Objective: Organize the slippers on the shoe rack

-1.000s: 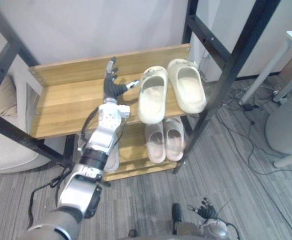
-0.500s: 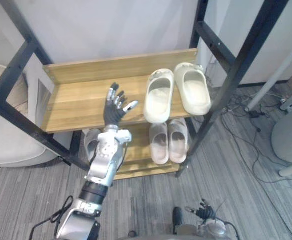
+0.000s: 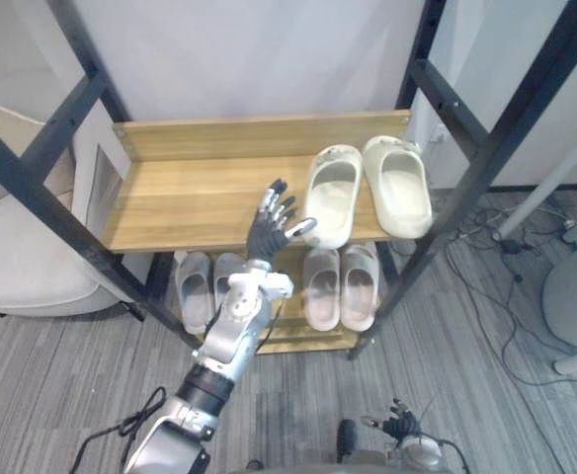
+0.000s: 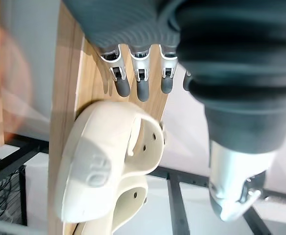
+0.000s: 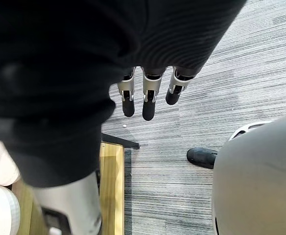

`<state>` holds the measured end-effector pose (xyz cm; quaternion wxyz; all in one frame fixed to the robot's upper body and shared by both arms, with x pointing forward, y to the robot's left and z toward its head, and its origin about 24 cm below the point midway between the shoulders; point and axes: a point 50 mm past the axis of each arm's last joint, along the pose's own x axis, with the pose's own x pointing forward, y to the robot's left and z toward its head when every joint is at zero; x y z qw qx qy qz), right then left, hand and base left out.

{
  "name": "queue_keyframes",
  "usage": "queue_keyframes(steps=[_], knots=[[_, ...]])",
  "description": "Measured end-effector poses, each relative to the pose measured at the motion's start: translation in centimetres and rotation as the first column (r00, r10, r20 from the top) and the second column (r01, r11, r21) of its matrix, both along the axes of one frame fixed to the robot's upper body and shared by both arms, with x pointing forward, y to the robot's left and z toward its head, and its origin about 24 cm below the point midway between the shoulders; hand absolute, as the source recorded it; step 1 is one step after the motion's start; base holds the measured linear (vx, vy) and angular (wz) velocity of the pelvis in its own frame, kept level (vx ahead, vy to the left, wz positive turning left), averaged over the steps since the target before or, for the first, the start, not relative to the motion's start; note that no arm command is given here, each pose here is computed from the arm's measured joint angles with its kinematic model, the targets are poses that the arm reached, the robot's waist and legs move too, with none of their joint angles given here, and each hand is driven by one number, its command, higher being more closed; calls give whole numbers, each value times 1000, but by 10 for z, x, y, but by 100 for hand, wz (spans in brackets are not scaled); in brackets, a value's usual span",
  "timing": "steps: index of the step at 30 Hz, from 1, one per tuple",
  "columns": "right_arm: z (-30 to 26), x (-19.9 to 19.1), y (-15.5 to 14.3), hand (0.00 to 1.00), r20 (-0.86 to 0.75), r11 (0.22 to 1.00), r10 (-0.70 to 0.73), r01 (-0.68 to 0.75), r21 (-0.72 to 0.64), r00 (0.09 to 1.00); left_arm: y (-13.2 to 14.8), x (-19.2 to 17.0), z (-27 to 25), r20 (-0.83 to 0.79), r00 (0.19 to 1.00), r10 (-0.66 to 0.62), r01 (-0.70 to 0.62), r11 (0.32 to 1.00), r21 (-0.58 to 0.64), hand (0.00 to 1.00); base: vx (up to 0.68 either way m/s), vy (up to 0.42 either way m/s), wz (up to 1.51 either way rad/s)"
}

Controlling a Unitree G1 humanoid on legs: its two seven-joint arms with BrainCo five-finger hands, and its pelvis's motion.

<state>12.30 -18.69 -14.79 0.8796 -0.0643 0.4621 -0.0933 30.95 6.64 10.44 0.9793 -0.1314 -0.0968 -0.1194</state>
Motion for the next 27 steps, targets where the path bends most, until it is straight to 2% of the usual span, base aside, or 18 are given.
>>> queue_keyframes(steps=[8, 13, 27], knots=[[0, 0, 0, 0, -3, 1000, 0, 0, -2, 1000, -13, 10, 3, -2, 999, -38, 39, 998, 52, 0, 1, 4, -3], [0, 0, 1, 0, -1, 1000, -6, 6, -3, 1000, -16, 17, 6, -8, 1000, -20, 21, 998, 65, 0, -1, 4, -6], [0, 2, 6, 0, 3, 1000, -12, 12, 10, 1000, -6, 17, 4, -5, 1000, 10, -10, 997, 81, 0, 0, 0, 0]])
